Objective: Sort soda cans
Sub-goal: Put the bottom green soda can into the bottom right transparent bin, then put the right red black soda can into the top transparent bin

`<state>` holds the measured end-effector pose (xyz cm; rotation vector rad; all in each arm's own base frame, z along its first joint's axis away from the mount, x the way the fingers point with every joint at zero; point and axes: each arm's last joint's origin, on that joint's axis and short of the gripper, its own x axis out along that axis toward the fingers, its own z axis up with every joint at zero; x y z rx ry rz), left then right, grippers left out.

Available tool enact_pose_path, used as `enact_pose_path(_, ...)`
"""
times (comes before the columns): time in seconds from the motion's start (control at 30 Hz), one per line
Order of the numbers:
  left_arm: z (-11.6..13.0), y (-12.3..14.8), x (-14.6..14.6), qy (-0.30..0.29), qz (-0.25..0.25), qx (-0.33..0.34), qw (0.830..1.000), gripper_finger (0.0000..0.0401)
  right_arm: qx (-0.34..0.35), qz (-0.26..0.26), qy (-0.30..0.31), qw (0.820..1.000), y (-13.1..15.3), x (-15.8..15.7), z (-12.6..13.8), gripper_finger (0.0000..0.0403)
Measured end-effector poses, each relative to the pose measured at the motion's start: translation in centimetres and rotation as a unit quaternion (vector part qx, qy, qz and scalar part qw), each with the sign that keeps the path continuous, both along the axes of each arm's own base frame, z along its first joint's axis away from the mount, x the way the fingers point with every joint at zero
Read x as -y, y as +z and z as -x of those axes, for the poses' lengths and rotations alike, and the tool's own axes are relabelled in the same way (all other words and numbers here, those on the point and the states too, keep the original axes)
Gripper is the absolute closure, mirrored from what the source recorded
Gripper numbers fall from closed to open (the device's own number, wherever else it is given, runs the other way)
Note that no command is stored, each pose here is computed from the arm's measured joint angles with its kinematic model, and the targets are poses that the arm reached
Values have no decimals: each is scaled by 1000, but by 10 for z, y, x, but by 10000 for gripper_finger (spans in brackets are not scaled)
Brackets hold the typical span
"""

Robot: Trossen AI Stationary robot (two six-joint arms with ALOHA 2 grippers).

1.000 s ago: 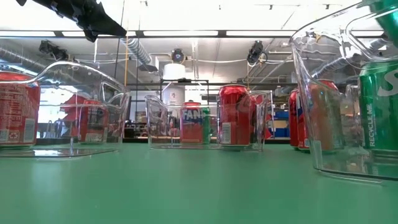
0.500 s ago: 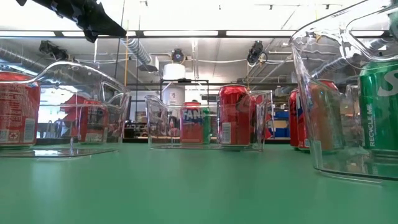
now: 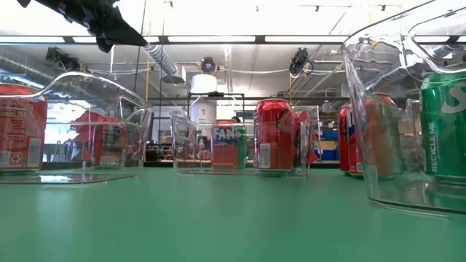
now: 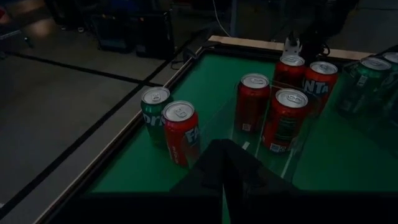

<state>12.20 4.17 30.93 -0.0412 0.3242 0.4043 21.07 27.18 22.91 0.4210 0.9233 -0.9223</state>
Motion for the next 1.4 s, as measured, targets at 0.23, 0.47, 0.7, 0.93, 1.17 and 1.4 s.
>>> enact_pose_path(0.23,0,0,0,0,0,1,1000,398,-22,-32,4,999,8,-3,0,165)
enact_pose_path(0.47,0,0,0,0,0,1,1000,395,-59,-91,9,994,21,-9,0,159)
enact_pose_path(0.7,0,1,0,-2,-9,0,1000,390,-104,-131,-9,986,31,-11,-1,117)
enact_pose_path(0.93,0,1,0,-11,-34,-11,999,390,-157,-165,7,974,44,-4,-10,65)
enact_pose_path(1.17,-1,3,0,-9,-39,3,999,387,-163,-182,54,968,58,7,-28,55)
enact_pose_path(1.4,-6,4,-2,-11,-50,4,999,398,-160,-108,114,975,54,38,-57,125)
